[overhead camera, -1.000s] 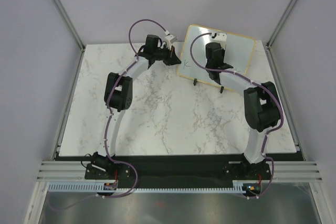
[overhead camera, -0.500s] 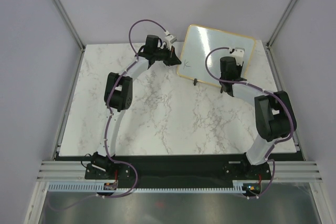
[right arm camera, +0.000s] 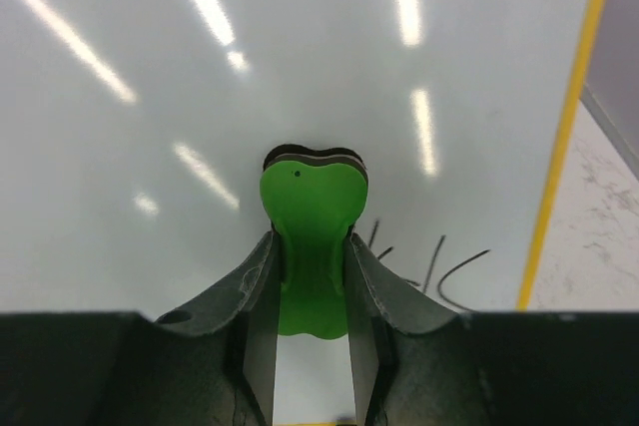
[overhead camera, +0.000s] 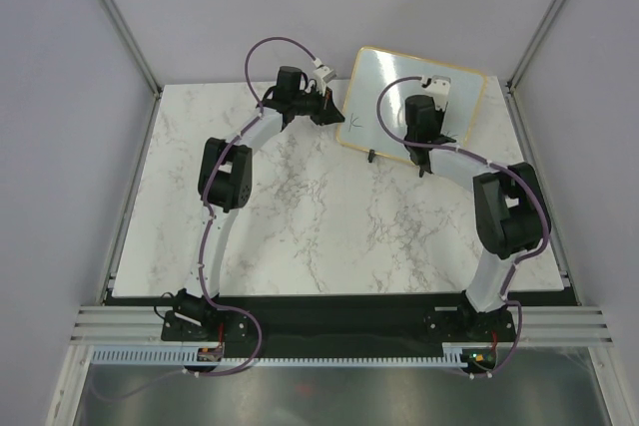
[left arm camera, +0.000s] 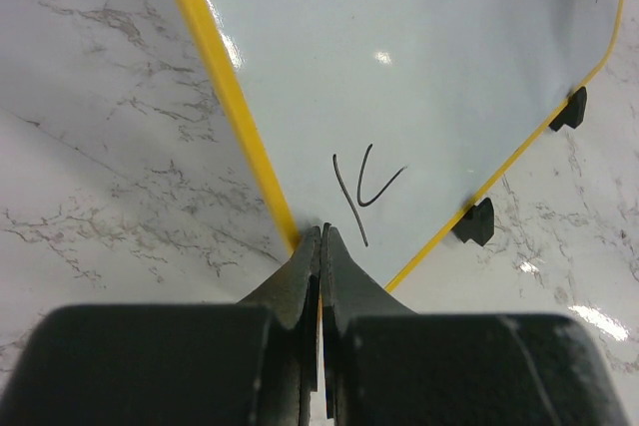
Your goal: Erase the whiteboard
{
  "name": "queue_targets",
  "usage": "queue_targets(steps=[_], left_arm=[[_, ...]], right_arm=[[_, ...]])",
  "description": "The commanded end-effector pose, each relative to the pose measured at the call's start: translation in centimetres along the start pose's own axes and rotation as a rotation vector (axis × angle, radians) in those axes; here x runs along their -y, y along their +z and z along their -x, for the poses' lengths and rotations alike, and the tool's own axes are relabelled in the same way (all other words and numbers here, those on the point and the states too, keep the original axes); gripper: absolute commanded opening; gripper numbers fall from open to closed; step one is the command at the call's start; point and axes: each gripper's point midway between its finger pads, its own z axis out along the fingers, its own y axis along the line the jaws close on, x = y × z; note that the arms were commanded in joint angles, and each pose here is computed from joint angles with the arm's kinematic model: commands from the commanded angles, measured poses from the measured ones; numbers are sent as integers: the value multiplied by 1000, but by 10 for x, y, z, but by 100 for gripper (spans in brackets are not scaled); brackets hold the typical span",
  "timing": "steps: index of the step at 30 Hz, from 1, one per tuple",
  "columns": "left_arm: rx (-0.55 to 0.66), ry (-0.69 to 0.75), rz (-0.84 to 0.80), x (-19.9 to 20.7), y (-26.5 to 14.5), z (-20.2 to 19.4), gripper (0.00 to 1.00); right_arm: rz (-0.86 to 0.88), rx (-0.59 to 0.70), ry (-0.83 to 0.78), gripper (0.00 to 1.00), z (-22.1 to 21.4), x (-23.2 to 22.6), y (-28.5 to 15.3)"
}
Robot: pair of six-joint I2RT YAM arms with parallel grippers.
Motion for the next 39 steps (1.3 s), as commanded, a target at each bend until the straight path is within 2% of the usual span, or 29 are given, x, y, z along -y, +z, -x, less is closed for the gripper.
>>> queue_targets(steps=[1,8,14,17,23,28,34,39], left_arm=[[53,90,1,14,-12,41,2],[51,84,-6,15,-11,39,2],[55,83,-6,15,-13,40,2],[55,84,-5,15,-12,41,2],[55,84,-5,15,-12,41,2],[60,86,-4,15,-12,43,2],[60,84,-4,14,-12,43,2],[60,83,-8,15,-11,43,2]], right_arm=[[102,50,83,0,13,-35,-6],[39,27,66,0,-14,6,-11],[-27,-2,107,0,-31,57,-12],[-40,2,128,0,-35,68,-15],[20,5,127,0,-30,53,-9],[118,31,159,0,-14,21,-1],[215,23,157,0,-16,-19,8],[174,38,191,0,-16,-7,6]])
